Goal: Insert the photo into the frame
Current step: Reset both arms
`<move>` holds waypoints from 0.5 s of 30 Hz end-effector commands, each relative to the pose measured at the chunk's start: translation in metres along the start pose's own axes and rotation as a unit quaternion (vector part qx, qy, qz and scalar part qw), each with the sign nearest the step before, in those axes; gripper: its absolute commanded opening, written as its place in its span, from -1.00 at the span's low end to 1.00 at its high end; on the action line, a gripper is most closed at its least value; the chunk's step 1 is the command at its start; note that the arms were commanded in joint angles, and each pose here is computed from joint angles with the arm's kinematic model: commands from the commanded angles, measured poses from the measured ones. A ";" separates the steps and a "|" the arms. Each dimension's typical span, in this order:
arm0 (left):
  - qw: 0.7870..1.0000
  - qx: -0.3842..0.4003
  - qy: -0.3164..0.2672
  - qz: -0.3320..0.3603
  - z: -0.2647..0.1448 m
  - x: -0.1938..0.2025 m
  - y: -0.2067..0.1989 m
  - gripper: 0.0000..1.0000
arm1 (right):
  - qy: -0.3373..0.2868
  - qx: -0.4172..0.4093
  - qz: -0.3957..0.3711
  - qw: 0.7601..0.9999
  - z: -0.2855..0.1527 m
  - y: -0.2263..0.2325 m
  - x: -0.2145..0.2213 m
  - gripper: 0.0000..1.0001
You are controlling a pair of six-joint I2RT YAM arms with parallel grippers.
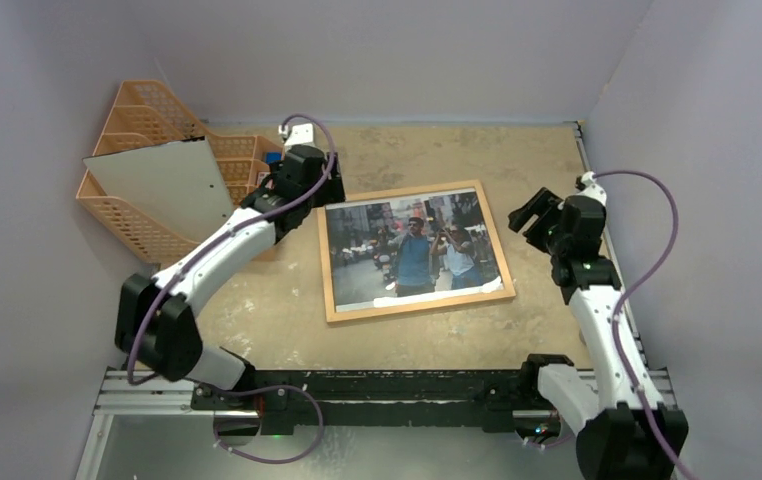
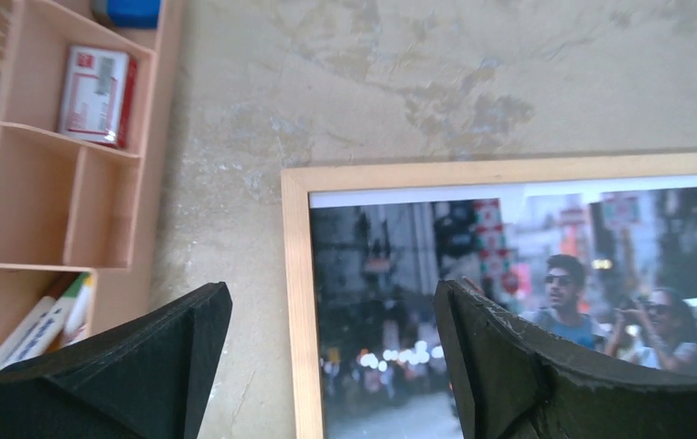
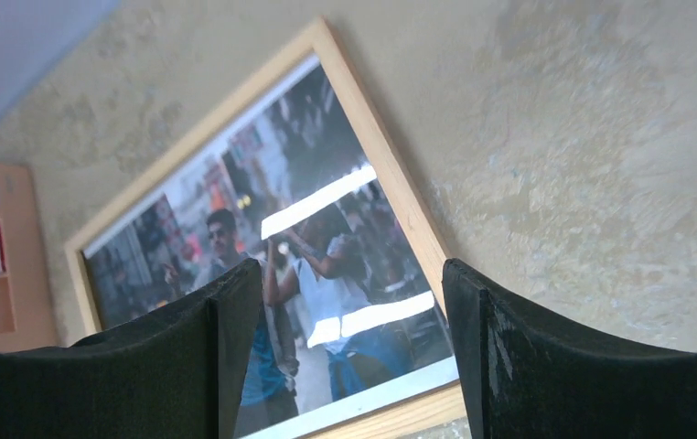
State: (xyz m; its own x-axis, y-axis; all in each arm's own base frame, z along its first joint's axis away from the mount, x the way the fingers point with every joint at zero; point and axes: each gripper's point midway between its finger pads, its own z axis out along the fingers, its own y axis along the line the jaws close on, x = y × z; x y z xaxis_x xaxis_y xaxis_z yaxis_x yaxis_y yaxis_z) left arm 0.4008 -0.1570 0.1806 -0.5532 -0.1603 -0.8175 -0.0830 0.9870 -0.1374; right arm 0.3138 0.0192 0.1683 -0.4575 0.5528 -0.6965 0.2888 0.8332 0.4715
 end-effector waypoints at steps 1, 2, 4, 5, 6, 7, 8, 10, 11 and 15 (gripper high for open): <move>0.998 0.008 -0.064 -0.023 -0.054 -0.043 0.014 0.72 | -0.093 0.011 0.015 0.995 -0.049 0.011 -0.051 0.50; 0.996 0.014 -0.081 -0.028 -0.070 -0.053 0.017 0.72 | -0.108 0.010 0.014 0.994 -0.060 0.013 -0.058 0.51; 0.994 0.031 -0.102 -0.032 -0.094 -0.067 0.019 0.72 | -0.131 -0.006 -0.003 0.991 -0.079 0.020 -0.069 0.61; 0.993 0.039 -0.108 -0.035 -0.105 -0.072 0.020 0.72 | -0.143 -0.016 -0.010 0.990 -0.090 0.025 -0.073 0.68; 0.991 0.049 -0.116 -0.039 -0.117 -0.076 0.021 0.73 | -0.149 -0.019 -0.013 0.989 -0.099 0.027 -0.077 0.72; 0.990 0.057 -0.123 -0.044 -0.128 -0.079 0.023 0.72 | -0.151 -0.018 -0.013 0.988 -0.106 0.027 -0.079 0.79; 0.988 0.062 -0.129 -0.048 -0.139 -0.081 0.026 0.72 | -0.157 -0.016 -0.010 0.987 -0.114 0.028 -0.082 0.88; 0.986 0.068 -0.143 -0.051 -0.159 -0.085 0.033 0.72 | -0.169 -0.011 -0.005 0.986 -0.128 0.028 -0.088 0.98; 0.984 0.069 -0.153 -0.053 -0.170 -0.088 0.038 0.72 | -0.179 -0.010 -0.003 0.984 -0.137 0.029 -0.093 0.97; 0.982 0.075 -0.168 -0.040 -0.207 -0.093 0.054 0.72 | -0.217 0.022 0.021 0.976 -0.168 0.021 -0.109 0.98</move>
State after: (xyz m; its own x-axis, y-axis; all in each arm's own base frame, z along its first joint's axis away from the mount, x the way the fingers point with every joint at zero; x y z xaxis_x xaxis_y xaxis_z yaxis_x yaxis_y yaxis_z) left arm 0.3008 -0.1019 0.3499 -0.2434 -0.3023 -0.9216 0.0042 0.9499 -0.3126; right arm 0.2514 -0.0070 0.3291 -0.1068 0.5292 -0.8417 0.2394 0.8353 0.4948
